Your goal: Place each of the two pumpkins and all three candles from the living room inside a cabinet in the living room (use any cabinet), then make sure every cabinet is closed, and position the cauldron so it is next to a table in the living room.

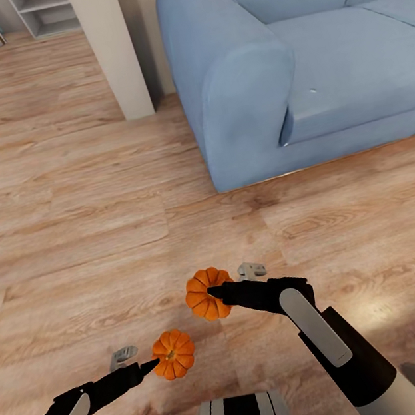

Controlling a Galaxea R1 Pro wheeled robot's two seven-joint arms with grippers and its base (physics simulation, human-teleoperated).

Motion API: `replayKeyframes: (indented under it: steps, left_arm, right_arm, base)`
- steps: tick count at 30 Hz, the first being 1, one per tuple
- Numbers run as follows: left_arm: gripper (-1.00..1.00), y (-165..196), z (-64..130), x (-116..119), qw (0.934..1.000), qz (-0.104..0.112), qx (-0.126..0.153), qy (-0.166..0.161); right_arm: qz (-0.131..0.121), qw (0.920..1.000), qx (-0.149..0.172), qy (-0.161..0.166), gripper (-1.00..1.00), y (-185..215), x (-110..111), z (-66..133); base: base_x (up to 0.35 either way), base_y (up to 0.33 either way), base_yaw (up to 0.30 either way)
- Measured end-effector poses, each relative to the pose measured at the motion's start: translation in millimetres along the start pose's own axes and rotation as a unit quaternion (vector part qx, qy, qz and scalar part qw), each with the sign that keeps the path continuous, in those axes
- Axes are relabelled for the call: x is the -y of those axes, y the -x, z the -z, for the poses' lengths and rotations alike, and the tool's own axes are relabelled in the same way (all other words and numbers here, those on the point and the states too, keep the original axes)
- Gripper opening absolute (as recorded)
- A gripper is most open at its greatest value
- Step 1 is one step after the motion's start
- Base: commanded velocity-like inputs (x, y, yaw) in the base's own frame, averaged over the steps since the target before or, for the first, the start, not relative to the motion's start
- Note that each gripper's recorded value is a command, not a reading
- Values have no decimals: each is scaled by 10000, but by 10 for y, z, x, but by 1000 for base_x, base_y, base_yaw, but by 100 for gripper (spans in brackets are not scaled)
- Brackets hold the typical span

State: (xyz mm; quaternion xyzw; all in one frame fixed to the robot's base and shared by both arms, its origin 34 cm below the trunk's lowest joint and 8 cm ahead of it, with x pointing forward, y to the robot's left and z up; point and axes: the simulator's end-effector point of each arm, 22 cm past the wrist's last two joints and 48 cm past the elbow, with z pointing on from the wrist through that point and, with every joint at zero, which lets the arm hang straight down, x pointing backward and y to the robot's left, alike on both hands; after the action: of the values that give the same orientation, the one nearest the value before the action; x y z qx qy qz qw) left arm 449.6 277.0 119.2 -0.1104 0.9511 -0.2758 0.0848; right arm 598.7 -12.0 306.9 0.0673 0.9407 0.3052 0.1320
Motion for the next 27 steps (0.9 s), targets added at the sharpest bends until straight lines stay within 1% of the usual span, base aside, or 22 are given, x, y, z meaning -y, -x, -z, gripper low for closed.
replayKeyframes:
  steps: [9,18,23,27]
  left_arm:
    - [100,-117,-77,-62,9999,63,-112,23]
    - [100,-104,-67,-75,9999,65,-98,33]
    - [100,-108,-72,-70,9999,65,-101,29]
    - [100,-106,-67,-79,9999,69,-99,37]
  right_arm:
    - [-72,9999,-113,-15,-100,-84,84,-100]
    - [-78,9999,-108,-5,-100,-82,78,-99]
    - [-57,9999,-102,-24,-100,-76,92,-93]
    - [-66,9999,-100,-13,-100,-75,87,-92]
  base:
    - [0,0,0]
    - [0,-1,0]
    - [0,-124,0]
    - [5,-34,0]
